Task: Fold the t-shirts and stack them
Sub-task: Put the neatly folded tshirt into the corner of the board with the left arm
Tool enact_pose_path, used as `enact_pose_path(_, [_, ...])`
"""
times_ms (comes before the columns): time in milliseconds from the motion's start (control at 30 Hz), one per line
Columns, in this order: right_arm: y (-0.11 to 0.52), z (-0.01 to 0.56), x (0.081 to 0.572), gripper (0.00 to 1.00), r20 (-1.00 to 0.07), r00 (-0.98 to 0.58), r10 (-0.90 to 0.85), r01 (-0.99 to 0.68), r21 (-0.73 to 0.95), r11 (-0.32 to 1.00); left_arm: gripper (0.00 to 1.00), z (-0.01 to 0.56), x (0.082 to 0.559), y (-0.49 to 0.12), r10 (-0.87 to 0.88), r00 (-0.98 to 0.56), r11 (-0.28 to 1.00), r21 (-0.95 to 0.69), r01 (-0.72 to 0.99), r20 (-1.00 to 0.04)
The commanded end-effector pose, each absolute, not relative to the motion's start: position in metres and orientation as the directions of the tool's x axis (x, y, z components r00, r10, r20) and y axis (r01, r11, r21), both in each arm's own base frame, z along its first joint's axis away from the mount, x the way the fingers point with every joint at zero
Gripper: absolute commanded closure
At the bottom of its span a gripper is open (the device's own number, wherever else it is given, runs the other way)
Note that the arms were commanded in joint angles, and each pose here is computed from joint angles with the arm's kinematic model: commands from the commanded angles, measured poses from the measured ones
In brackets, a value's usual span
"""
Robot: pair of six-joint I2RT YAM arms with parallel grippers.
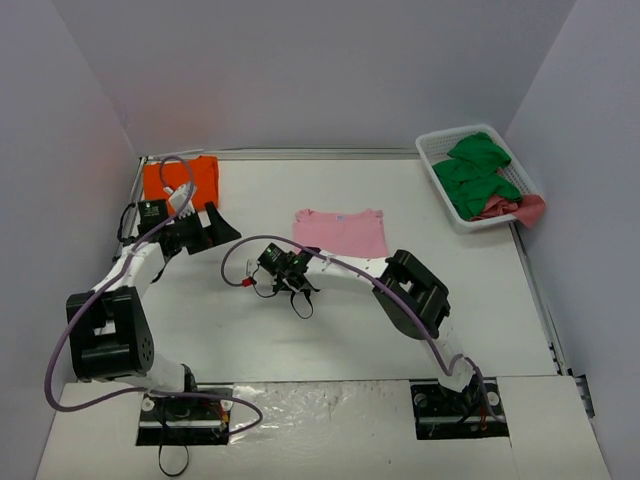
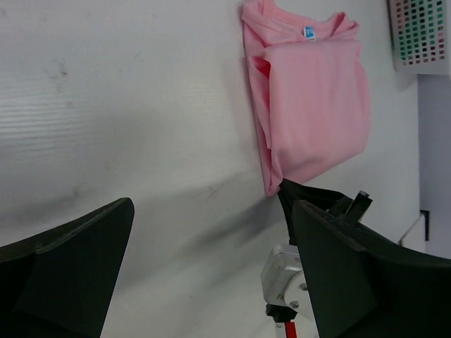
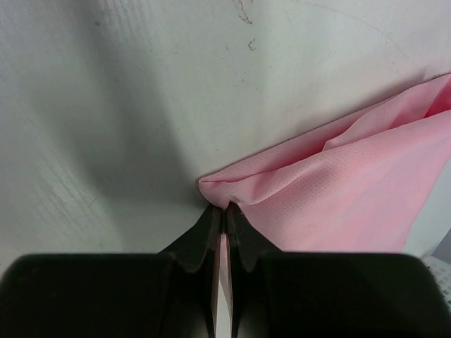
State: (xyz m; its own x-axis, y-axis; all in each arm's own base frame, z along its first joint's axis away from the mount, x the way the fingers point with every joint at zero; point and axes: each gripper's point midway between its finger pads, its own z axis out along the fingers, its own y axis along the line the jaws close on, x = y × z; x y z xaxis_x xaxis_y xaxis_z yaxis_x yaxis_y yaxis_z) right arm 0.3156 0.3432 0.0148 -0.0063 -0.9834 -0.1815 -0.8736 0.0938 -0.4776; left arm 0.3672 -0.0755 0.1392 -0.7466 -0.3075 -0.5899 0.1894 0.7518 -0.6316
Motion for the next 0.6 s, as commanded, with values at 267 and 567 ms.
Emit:
enact_pose_path(267, [0.346,0.079,0.322,1.0,-0.214,0.0,-0.977,-0.841,-0.528,0.116,0.06,0.138,0.384,-0.169,-0.346,-0.865,0.444,-0.876,0.189,-0.362])
enact_pose_path(567, [0.345,0.093,0.323,1.0,-0.214,0.001,-0.977,-0.829,-0.547,0.119,0.06,0.093,0.388,-0.214,-0.308,-0.927,0.369,-0.925,0.09,-0.213])
